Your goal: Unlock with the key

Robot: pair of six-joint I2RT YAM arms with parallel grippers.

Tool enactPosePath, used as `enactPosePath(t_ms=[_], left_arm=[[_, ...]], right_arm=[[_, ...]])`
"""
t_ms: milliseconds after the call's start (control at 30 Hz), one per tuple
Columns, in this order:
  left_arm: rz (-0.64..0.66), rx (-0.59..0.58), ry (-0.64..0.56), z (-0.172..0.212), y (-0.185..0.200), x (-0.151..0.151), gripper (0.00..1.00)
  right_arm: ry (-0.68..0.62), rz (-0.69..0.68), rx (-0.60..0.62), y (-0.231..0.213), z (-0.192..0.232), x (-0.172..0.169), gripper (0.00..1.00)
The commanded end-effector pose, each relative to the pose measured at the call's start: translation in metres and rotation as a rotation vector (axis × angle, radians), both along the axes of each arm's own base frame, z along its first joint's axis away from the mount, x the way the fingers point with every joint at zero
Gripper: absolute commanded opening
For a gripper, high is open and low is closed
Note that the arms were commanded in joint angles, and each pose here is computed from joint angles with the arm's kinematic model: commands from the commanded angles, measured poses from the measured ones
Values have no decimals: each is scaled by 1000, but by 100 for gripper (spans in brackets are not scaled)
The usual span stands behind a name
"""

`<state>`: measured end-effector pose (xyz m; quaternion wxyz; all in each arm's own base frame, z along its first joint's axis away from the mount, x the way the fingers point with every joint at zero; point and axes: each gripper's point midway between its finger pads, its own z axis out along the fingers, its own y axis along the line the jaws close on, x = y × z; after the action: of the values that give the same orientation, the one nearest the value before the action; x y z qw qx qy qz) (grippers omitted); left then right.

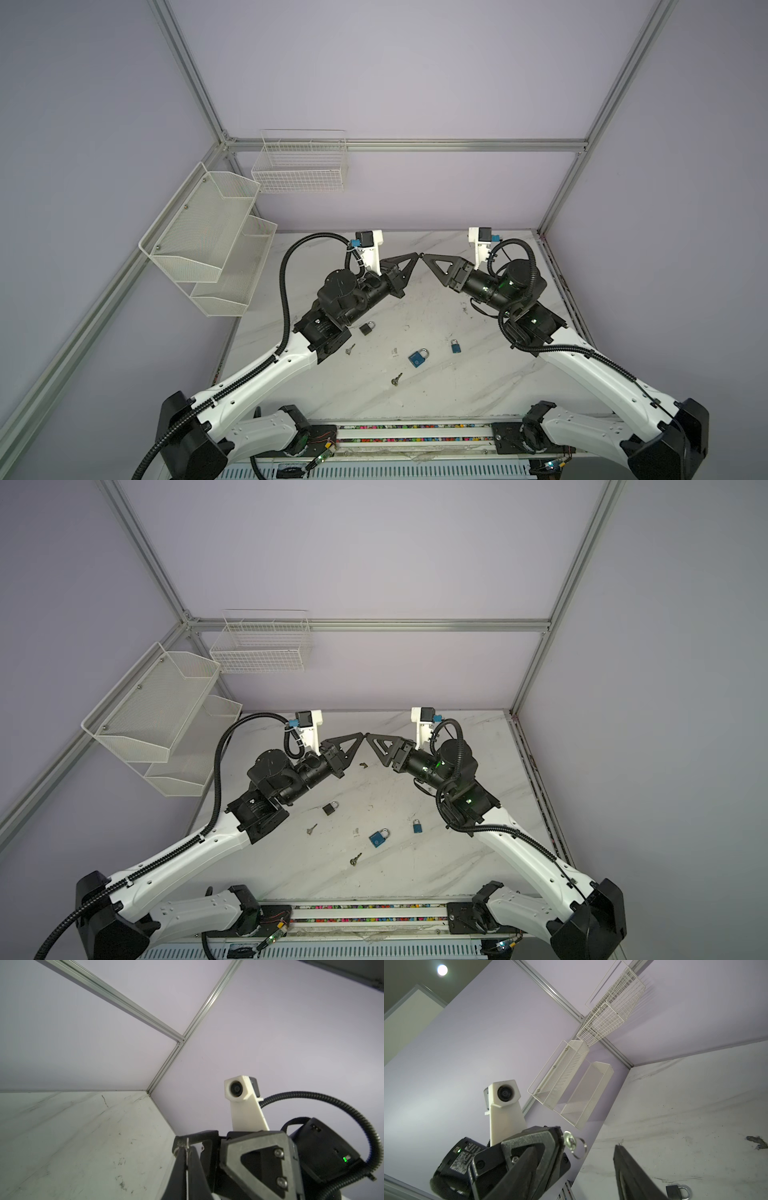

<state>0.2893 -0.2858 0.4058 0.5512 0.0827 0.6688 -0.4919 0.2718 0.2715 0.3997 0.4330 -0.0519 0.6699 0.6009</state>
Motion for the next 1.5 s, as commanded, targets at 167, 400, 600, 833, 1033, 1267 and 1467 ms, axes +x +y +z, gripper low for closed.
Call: enactPosePath(t_ms=[167, 400, 600, 833, 1033, 1267, 1467], left_arm=[[-194, 234, -115, 16, 2, -31, 0], [-308, 235, -117, 11, -7, -42, 0], [-374, 222, -99, 11, -15, -48, 0], [-409, 217, -82, 9, -21, -48, 0], [-422, 215, -76, 10, -23, -49, 0], [-418, 223, -74, 9, -22, -48, 0], [-418, 225, -73, 9, -22, -49, 0]], right_arm=[[-81, 235, -111, -8, -28, -41, 64], [-118, 305, -155, -3, -48, -45, 57], [-118, 341, -169, 2, -59, -41, 51], [-166, 376, -154, 3, -53, -47, 47], [-170, 374, -160, 4, -55, -45, 39], [-186, 370, -159, 2, -51, -47, 29], [-178, 346, -158, -3, -50, -44, 29]])
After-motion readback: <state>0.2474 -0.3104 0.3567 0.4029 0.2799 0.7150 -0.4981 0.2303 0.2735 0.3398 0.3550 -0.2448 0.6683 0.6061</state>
